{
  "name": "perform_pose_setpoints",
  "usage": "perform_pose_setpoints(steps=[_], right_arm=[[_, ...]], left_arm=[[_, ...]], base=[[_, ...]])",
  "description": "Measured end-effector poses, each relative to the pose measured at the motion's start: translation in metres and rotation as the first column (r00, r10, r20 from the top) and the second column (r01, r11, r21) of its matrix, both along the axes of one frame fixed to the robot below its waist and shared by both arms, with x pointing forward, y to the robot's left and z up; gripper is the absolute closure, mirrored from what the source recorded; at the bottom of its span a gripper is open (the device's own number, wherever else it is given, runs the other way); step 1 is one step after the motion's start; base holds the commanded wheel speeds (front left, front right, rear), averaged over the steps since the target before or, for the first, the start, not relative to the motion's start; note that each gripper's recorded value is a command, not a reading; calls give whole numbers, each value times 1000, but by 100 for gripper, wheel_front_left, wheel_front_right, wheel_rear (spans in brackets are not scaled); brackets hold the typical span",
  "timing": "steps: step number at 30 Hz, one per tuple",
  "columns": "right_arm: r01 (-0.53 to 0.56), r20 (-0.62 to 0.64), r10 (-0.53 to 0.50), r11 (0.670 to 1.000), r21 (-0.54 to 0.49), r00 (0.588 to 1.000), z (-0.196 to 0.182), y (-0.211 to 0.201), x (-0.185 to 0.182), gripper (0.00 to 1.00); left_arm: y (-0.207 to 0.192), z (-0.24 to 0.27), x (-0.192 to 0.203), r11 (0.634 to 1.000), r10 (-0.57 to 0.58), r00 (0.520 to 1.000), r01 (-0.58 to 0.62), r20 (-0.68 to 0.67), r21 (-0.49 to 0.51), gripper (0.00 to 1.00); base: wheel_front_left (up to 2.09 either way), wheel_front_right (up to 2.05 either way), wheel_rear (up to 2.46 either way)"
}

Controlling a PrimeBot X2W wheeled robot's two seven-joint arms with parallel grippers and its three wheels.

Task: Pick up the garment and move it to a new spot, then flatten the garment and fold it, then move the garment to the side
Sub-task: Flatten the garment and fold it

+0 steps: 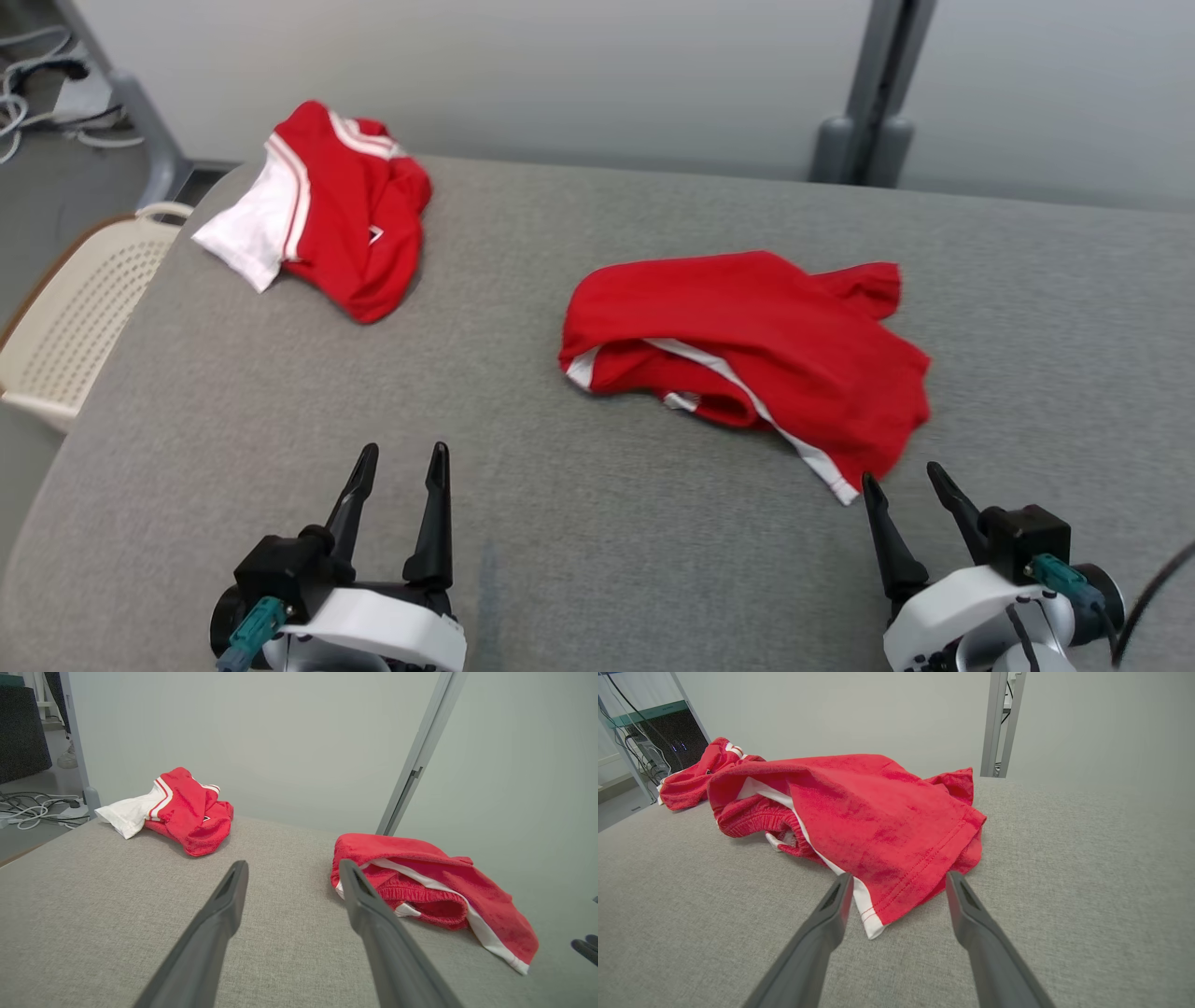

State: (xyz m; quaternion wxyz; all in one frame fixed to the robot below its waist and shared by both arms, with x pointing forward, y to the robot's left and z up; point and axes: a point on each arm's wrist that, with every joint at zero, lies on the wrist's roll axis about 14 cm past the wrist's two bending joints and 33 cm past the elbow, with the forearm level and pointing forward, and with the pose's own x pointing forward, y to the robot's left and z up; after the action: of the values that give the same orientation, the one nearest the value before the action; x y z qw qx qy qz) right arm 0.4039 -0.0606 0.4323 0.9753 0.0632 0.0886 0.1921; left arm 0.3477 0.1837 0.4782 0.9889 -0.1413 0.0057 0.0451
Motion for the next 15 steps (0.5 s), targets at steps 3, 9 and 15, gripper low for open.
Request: perform_pose_setpoints(steps=[3,9,15], right_arm=[[-39,-50,38,999,-25,998,-18,13,9,0],[-85,-152,76,995,-56,985,-52,27,13,0],[-101,-169,90,993,-61,981,-59,33,18,0]], left_arm=[[9,-2,-2,999,35,999,-35,-11,-1,0],[26,-6,-8,995,96,995,-96,-31,1,0],[31,-10,-10,993,116,992,-116,-44,5,0]], base=[[0,0,0],[0,0,0],[0,0,0]])
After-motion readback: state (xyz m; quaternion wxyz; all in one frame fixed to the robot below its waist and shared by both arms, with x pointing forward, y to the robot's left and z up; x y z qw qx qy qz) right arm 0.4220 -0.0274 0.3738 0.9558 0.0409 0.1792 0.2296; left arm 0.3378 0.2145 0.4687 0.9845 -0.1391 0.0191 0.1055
